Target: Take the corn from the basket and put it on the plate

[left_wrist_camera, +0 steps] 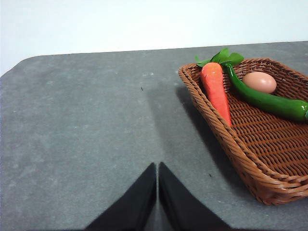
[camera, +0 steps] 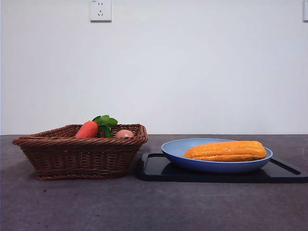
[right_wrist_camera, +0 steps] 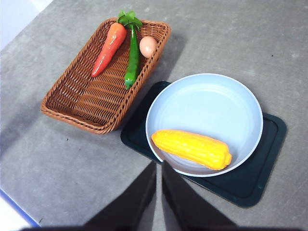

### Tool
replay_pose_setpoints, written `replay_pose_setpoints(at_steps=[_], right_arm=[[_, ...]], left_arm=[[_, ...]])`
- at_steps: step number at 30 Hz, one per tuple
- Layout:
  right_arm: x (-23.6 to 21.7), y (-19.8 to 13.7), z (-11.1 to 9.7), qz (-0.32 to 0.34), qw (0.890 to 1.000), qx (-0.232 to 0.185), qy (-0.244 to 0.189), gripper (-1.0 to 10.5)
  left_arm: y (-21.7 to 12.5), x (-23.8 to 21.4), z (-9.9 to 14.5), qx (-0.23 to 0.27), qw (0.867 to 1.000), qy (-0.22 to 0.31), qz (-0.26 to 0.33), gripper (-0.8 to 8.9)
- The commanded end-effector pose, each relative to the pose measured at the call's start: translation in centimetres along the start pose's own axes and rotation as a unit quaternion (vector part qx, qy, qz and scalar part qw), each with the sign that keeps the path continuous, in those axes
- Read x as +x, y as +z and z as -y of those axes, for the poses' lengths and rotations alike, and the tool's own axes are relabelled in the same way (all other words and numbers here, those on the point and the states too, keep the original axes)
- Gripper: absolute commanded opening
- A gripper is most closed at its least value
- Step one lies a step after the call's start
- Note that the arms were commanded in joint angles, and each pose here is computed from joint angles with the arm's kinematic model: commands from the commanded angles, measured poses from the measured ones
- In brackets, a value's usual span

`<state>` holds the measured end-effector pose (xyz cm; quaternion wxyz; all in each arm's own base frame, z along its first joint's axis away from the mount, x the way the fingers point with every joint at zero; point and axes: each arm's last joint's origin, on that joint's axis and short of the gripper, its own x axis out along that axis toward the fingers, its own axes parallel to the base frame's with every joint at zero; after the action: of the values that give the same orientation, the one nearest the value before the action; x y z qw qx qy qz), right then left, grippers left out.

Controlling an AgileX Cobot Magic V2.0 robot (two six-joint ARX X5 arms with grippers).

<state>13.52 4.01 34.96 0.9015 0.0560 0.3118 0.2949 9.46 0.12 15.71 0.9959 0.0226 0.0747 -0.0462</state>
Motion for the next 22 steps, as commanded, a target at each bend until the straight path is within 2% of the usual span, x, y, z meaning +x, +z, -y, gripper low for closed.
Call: replay_pose_setpoints(at_steps=[1, 10, 13, 16, 22], right_arm=[[-0.1, 0.4, -0.1, 0.006, 1.0, -0.002, 0.0, 0.0], [-0.4, 0.5, -0.2, 0.022, 1.0, -0.014, -0.001, 0.0], [-1.6, 0.5, 0.0, 0.055, 0.997, -0.039, -0.031, 0.0], [-2.9, -0.3, 0.3, 0.102, 0.99, -0.07, -0.068, 0.0], [-3.3, -5.0, 1.2, 0.187, 0.971, -0.08, -0.129, 0.0]], left_arm=[[-0.7, 0.1, 0.0, -0.004, 1.0, -0.001, -0.021, 0.08], [-0.7, 0.1, 0.0, -0.004, 1.0, -0.001, -0.02, 0.08], [-0.7, 0.1, 0.0, -0.004, 1.0, -0.001, -0.021, 0.08], [-0.7, 0.1, 0.0, -0.004, 1.0, -0.001, -0.02, 0.08], [-0.7, 0.1, 0.0, -0.004, 1.0, -0.001, -0.02, 0.08]])
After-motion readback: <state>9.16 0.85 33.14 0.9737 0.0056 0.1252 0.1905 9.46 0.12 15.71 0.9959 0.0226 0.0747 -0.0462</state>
